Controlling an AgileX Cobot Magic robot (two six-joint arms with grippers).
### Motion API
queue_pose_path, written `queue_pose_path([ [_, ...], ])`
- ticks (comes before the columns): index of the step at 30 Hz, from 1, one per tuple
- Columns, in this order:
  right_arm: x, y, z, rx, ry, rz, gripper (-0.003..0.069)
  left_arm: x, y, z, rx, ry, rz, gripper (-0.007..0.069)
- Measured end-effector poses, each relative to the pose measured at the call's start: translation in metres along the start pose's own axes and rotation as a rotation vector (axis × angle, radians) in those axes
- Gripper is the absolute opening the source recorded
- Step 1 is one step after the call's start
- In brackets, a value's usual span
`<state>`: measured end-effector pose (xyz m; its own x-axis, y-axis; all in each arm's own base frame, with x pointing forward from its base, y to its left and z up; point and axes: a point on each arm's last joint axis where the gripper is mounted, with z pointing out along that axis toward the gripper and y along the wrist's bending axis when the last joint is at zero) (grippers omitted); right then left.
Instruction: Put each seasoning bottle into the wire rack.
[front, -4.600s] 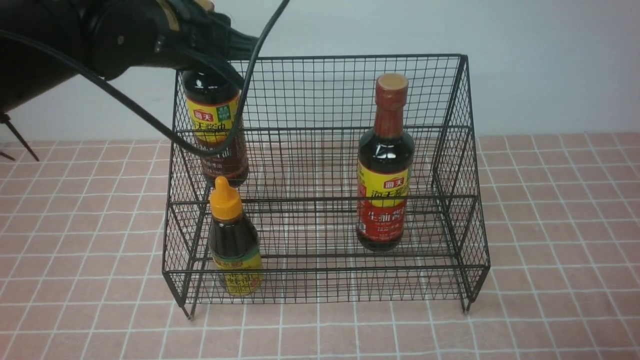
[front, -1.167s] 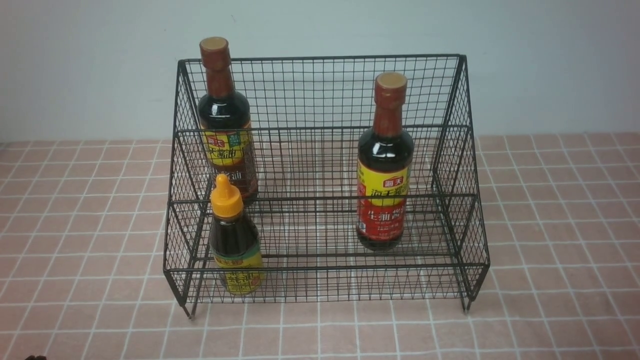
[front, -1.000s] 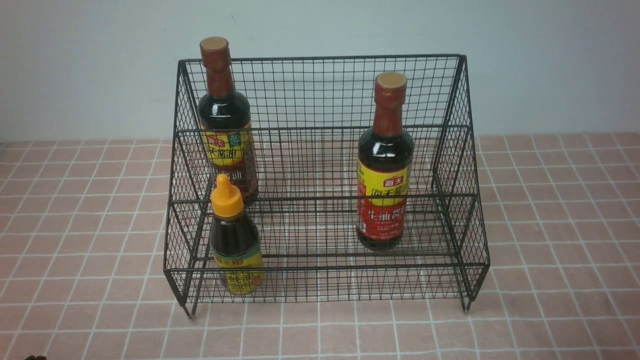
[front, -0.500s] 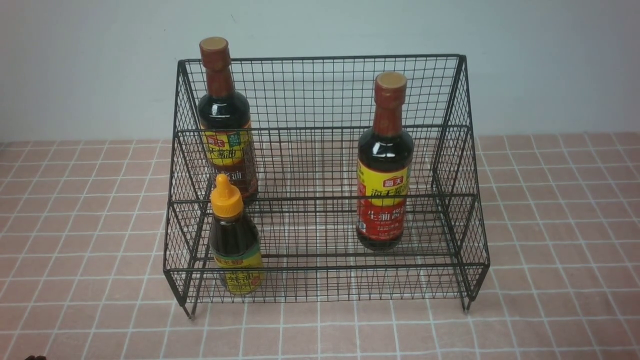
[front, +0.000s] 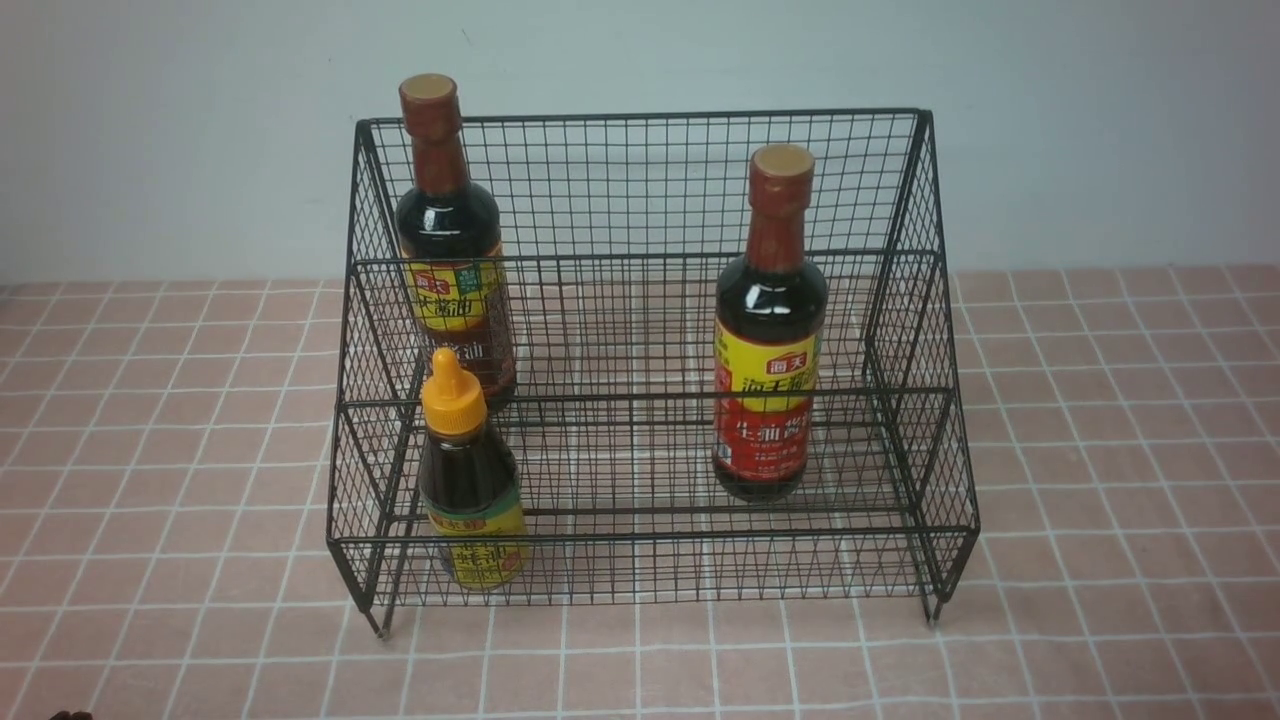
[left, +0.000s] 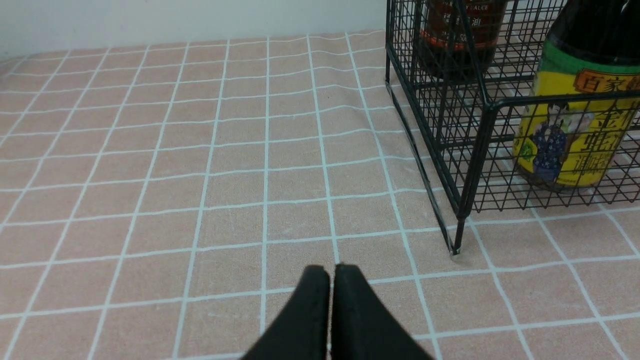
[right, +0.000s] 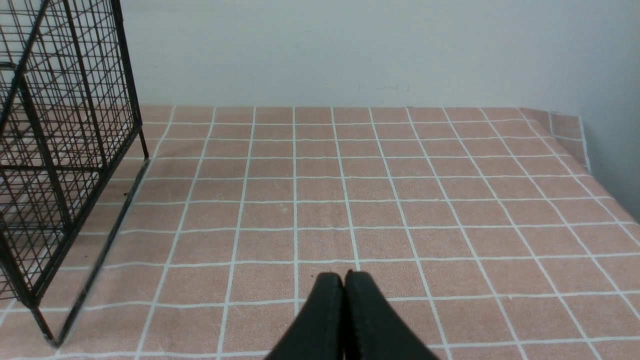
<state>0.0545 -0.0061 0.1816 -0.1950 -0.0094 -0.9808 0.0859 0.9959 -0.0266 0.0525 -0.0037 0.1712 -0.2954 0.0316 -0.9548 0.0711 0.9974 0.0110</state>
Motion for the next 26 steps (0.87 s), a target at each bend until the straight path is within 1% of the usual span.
queue_pose_path([
  [7,0.0000,0.0000,0.0000,0.000,0.000,0.024,-0.0012,0.0000,0.0000,0.0000,0.000,0.000,0.000,-0.0007],
  [26,0.0000,0.0000,0.0000,0.000,0.000,0.026,-0.0012,0.0001,0.0000,0.0000,0.000,0.001,0.000,-0.0007],
])
